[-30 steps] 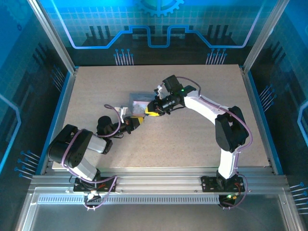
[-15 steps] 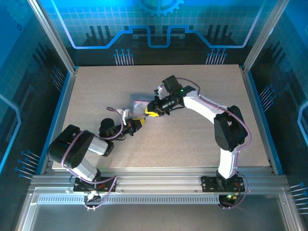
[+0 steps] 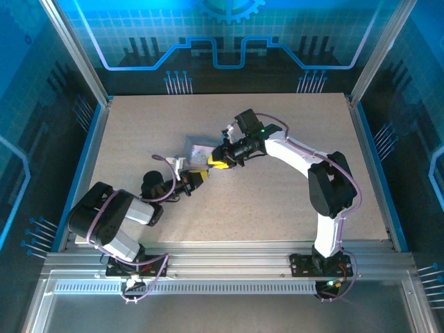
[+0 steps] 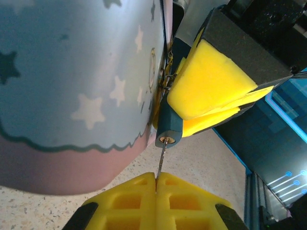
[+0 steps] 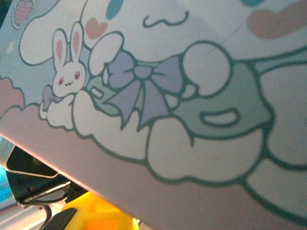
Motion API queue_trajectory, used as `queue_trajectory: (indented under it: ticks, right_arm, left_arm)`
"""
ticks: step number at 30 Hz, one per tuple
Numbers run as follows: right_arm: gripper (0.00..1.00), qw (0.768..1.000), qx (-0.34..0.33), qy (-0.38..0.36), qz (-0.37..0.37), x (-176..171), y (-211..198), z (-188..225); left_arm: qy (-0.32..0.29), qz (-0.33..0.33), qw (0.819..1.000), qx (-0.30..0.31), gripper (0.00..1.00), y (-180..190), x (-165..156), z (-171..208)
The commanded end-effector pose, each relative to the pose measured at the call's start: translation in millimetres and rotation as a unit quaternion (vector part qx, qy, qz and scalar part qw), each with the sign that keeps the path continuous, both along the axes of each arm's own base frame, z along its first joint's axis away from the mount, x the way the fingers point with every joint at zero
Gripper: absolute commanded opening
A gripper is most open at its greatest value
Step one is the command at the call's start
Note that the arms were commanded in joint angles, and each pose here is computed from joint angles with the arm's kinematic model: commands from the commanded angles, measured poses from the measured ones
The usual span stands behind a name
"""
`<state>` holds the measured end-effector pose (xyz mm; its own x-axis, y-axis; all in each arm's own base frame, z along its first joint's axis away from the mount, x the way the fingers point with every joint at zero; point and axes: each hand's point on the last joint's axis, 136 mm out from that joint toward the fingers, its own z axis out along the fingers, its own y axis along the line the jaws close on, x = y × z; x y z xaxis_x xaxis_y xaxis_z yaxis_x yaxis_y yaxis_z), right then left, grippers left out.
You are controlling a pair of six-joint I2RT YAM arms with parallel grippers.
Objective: Unlock a padlock with a key
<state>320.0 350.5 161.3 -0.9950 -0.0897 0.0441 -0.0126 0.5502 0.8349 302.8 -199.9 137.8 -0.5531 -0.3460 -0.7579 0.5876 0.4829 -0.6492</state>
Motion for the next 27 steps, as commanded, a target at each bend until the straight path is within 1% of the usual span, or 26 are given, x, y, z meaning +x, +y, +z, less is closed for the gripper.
queue_trajectory:
  ticks: [1,9,17,24,27]
  right_arm:
    - [0.00,0.998,0.022,0.035,0.038,-20.1,0.5,1.7]
    - [0.00,0.998,0.011,0.038,0.046,-20.7,-1.1,-4.4]
    - [0.00,0.998,-0.002,0.036,0.058,-23.2,-4.1,-6.2]
    - [0.00,0.997,0.011,0.042,0.062,-26.4,1.1,-4.7]
    - [0.00,0.997,0.014,0.043,0.062,-27.1,3.3,-4.7]
  left_arm:
    - [-0.037,0.003,0.999,-0.026,0.00,5.4,5.2,27.5]
    - [-0.036,-0.004,0.999,-0.034,0.00,4.0,6.8,32.0]
    - [-0.025,0.007,0.999,-0.039,0.00,9.0,13.8,30.1]
    - [-0.022,0.013,0.999,-0.031,0.00,7.3,17.9,22.6]
    - [-0.025,0.026,0.999,-0.021,0.00,6.4,18.5,17.9]
